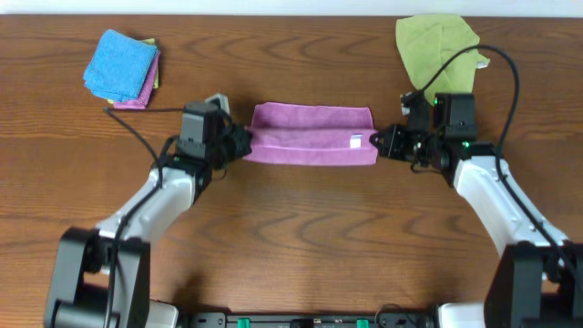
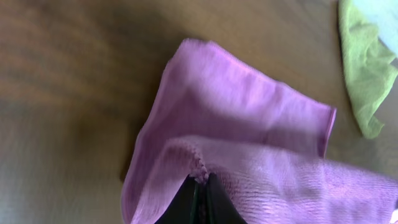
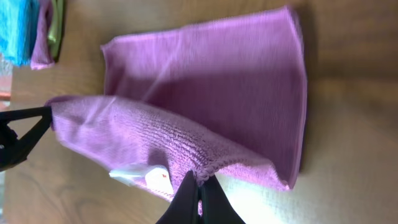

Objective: Fold the cloth
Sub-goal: 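Lift the near edge with both grippers and fold it toward the far edge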

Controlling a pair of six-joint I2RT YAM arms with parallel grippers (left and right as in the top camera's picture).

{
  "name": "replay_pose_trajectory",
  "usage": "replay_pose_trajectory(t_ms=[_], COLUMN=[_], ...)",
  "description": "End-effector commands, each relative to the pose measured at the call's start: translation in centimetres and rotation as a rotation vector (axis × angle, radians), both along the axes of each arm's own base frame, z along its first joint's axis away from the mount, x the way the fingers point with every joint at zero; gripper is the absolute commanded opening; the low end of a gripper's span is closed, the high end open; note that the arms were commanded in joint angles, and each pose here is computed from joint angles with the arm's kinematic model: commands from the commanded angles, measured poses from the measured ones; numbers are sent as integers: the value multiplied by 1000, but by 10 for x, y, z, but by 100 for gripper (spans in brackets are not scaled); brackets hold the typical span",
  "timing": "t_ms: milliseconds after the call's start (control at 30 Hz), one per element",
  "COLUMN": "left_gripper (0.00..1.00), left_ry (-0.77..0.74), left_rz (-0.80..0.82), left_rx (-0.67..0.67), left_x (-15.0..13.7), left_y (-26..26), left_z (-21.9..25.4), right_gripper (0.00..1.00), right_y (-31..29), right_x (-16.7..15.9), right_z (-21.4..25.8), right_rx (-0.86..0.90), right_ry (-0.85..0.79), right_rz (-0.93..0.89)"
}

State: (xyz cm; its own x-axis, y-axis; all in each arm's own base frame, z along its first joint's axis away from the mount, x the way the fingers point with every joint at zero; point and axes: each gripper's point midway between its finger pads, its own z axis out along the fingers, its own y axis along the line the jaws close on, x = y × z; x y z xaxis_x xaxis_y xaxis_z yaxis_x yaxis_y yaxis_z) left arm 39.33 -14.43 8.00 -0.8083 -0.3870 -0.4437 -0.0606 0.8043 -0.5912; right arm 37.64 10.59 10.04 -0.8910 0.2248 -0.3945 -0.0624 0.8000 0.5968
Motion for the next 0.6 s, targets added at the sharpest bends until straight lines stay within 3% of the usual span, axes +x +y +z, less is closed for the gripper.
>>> replay_pose_trajectory(t_ms=[0, 433, 567], left_gripper=[6, 6, 6], left_ry=[-64, -64, -28], left_rz=[-60, -113, -146], left_rx=[19, 41, -6], left_x=[26, 100, 103], left_y=[-8, -7, -9], left_z=[16, 13, 8], right_gripper=[2, 2, 1], right_y=[-1, 0, -1], right_x=[16, 93, 96], right_z=[-11, -11, -9], right_rx=[-17, -30, -34], right_ry=[28, -7, 2], right_rz=[-17, -29, -30])
